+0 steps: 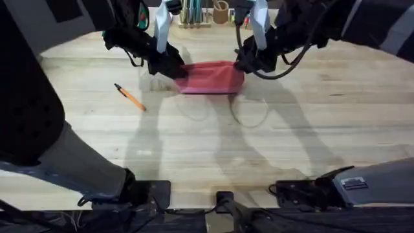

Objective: Unzip the bag, pick up the pens from the table one at a time and place them inside, then zip the bag closed.

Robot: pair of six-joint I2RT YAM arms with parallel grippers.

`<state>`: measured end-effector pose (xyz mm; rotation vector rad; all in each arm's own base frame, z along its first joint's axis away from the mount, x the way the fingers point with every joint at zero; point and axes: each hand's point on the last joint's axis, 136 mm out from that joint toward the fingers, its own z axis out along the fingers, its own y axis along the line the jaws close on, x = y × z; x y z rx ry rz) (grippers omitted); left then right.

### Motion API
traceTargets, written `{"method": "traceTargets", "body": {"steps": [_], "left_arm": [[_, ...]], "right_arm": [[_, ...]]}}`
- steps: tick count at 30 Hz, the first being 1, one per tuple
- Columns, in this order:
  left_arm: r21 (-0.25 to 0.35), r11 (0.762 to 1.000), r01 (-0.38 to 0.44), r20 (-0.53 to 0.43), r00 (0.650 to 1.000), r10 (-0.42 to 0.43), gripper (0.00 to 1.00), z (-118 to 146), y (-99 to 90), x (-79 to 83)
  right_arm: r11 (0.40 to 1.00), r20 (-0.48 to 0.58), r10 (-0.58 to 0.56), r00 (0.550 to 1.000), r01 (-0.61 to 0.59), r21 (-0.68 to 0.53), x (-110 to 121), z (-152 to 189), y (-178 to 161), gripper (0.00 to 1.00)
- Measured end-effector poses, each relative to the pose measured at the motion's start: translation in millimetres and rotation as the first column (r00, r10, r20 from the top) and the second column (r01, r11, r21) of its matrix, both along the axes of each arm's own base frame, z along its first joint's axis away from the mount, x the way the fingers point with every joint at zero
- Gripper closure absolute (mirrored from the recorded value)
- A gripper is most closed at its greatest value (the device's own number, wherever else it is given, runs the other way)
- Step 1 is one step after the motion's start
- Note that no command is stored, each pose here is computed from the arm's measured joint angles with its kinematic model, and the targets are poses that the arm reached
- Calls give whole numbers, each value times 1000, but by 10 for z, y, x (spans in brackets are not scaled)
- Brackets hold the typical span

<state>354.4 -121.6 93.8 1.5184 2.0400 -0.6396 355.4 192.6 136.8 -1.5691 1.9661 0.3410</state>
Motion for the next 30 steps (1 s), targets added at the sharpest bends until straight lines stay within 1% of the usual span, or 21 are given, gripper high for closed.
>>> {"method": "traceTargets", "body": {"steps": [8, 13, 18, 26, 30], "left_arm": [[3, 1000, -1, 0, 1000, 1, 958, -3, 4, 1], [1, 1000, 1, 3, 1000, -1, 958, -1, -2, 4], [1, 1000, 1, 3, 1000, -1, 959, 0, -2, 6], [4, 1000, 0, 3, 1000, 0, 959, -3, 3, 6], [10, 1000, -5, 3, 1000, 5, 959, -10, 22, 10]], "right_arm": [[1000, 3, -5, 1000, 5, 3, 8, 8, 21, 970], [999, -1, -37, 999, 37, -21, 26, -17, -22, 971], [999, 2, -48, 999, 48, -16, 49, 9, -19, 970], [999, 36, -36, 999, 36, -4, 86, 55, 77, 970], [1000, 75, -29, 997, 29, 2, 132, 98, 161, 970]]}}
